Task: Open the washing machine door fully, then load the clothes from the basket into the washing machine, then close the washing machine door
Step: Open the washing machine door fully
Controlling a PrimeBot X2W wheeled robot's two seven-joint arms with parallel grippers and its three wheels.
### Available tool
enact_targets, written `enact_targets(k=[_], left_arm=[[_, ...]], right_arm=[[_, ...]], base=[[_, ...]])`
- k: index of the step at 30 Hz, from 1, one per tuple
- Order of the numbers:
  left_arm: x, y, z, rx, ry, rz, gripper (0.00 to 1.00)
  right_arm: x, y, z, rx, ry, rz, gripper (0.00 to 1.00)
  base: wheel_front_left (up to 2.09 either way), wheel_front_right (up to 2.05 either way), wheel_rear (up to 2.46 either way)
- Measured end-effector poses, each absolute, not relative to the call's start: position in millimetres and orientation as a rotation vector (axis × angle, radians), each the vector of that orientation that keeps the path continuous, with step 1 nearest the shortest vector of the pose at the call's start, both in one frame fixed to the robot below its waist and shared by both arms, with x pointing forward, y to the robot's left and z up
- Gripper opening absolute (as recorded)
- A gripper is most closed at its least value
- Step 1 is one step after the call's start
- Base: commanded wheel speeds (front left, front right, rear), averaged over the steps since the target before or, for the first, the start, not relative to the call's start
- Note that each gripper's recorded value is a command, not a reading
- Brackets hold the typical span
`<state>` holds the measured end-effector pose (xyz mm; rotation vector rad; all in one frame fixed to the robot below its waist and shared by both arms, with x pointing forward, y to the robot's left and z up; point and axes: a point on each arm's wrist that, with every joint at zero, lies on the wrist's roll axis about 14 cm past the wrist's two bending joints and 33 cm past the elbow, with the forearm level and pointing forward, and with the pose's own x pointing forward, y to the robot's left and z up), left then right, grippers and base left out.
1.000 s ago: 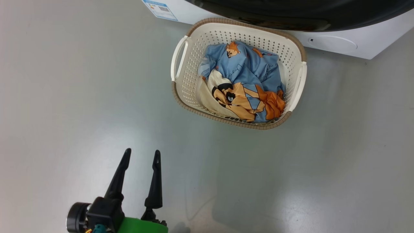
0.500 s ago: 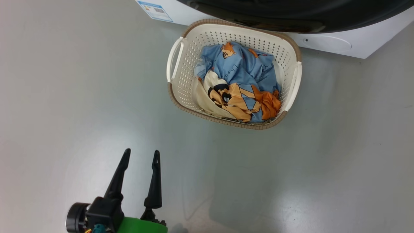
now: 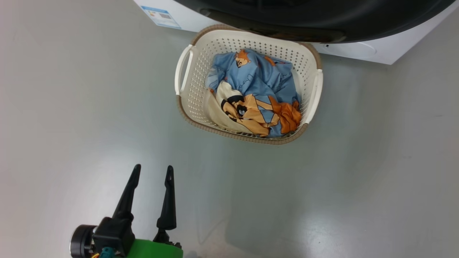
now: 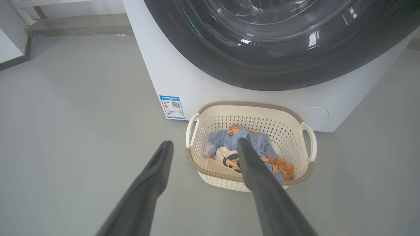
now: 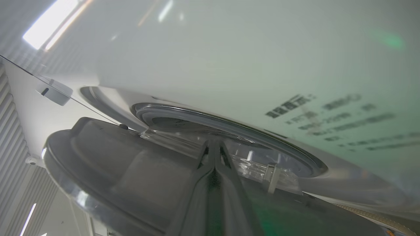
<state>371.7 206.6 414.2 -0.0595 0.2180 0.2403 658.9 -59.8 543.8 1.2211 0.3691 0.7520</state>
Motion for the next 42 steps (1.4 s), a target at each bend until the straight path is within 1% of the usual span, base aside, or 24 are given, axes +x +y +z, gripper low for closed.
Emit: enact_targets(k=[8, 30, 35, 36, 42], left_arm=[[377, 200, 412, -0.069, 0.215, 0.207, 1.00], [384, 192, 412, -0.070, 0.207, 0.169, 1.00], [386, 189, 411, -0.075, 0.206, 0.159, 1.00], [387, 187, 411, -0.077, 0.205, 0.155, 1.00], [391, 183, 415, -0.083, 0.190, 0.143, 1.00]], right_arm=[[645, -57, 554, 1.193, 0.381, 0.793, 0.00], [611, -46, 553, 1.118, 0.457, 0.871, 0.00], [597, -34, 550, 1.095, 0.496, 0.916, 0.00], [590, -27, 548, 1.086, 0.522, 0.937, 0.00], [568, -15, 543, 1.060, 0.574, 0.967, 0.00]], base=[[0.00, 0.00, 0.00], [0.00, 0.00, 0.00], [0.00, 0.00, 0.00], [0.00, 0.00, 0.00], [0.00, 0.00, 0.00]])
